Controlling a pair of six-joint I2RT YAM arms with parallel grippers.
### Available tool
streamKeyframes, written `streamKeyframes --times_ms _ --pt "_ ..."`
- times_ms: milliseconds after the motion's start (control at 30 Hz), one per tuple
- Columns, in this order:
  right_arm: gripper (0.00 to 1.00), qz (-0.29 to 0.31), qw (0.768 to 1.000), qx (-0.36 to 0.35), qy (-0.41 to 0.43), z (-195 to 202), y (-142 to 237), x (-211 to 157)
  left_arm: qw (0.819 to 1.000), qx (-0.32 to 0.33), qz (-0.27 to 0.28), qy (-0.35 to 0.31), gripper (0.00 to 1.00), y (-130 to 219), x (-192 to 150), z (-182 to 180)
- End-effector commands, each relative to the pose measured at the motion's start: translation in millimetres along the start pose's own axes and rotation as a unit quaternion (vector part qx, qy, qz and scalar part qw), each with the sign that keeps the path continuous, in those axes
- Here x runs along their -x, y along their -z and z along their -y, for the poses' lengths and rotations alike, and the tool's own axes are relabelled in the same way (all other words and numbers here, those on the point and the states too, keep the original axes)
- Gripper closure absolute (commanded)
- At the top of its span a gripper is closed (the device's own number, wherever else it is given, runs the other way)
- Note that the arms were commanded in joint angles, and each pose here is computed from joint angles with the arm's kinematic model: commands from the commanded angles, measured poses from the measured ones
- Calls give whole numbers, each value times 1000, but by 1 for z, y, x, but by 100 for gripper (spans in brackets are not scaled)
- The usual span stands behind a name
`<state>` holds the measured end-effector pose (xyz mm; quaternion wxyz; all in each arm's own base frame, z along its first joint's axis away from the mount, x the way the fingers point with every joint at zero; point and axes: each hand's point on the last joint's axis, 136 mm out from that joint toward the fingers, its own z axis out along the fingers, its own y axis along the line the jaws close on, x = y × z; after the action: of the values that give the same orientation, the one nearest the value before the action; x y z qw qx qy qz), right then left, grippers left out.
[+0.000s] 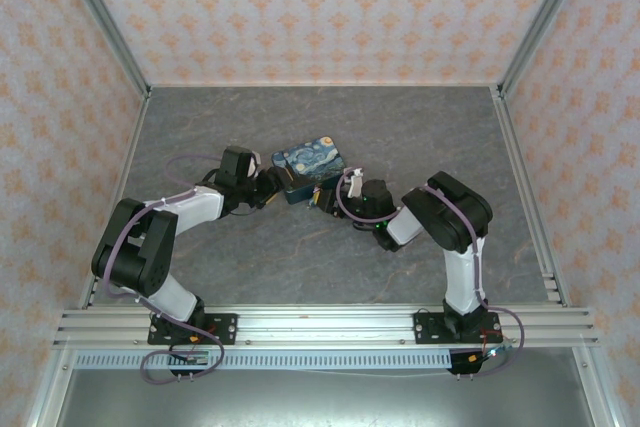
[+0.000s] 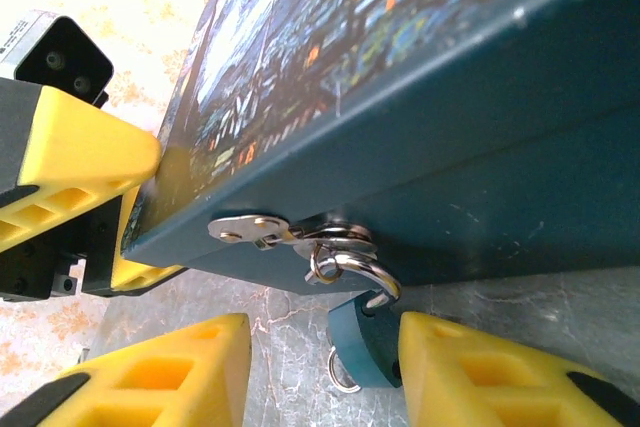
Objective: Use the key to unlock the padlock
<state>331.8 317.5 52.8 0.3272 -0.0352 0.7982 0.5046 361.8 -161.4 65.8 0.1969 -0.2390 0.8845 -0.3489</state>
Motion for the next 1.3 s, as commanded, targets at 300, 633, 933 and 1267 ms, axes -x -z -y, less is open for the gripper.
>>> streamKeyframes --times_ms 300,633,933,1267 --pt "60 9 1000 14 8 0 -10 13 997 72 -28 21 36 0 -21 -35" --pt "66 -3 999 44 10 -10 -14 10 997 72 -26 22 36 0 -21 -35" --pt "86 11 999 30 13 -5 -3 12 997 73 -25 22 36 0 -20 -35" --pt "100 25 999 25 5 -7 -2 20 997 72 -26 22 36 1 -20 -35"
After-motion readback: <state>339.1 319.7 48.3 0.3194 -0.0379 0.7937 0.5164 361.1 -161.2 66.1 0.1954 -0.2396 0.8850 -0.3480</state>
